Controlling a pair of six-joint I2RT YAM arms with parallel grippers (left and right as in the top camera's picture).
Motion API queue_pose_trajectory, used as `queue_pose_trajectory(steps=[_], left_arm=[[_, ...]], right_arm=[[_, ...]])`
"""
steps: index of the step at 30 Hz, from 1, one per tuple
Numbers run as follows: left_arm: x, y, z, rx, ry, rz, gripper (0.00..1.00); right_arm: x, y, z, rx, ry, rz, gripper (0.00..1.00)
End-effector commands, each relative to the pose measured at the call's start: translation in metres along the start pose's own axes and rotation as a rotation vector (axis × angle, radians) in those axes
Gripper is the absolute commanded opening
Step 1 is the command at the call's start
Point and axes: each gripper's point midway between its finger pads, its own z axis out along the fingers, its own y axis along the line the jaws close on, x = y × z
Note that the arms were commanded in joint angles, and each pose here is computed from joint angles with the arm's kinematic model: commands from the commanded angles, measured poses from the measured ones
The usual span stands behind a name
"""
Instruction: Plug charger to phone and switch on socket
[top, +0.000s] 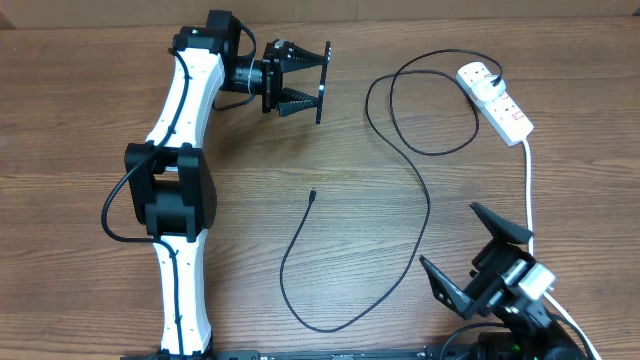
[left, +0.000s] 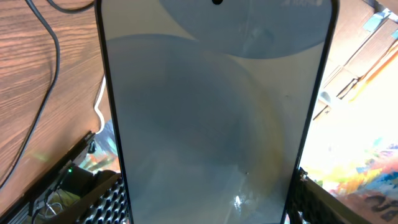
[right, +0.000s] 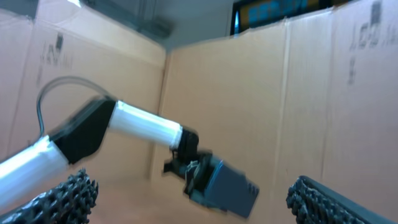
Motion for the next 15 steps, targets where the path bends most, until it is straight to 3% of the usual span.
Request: queue_pose_trajectory(steps=[1,4,7,15], left_arm=[[0.006,-0.013,0.001,0.009,0.006,0.068,0.61],[0.006,-0.011,0.001,0.001,0.002,0.146,0.59],[0.006,-0.007,0.001,-0.02,-0.007,0.185,0.56],[0.008,0.021,-0.015,-0.358,-0.162,0.25,0.57]], right_arm=[[-0.049,0.0,0.008,0.034,-0.066,0.051,1.0],[-0.06,-0.006,0.02,0.084,0.075,0.005,1.0],[-0.06,-0.033,0.025,0.247,0.294,0.019,1.0],[-0.023,-0.079,0.04,0.425,0.741,0.289,1.0]])
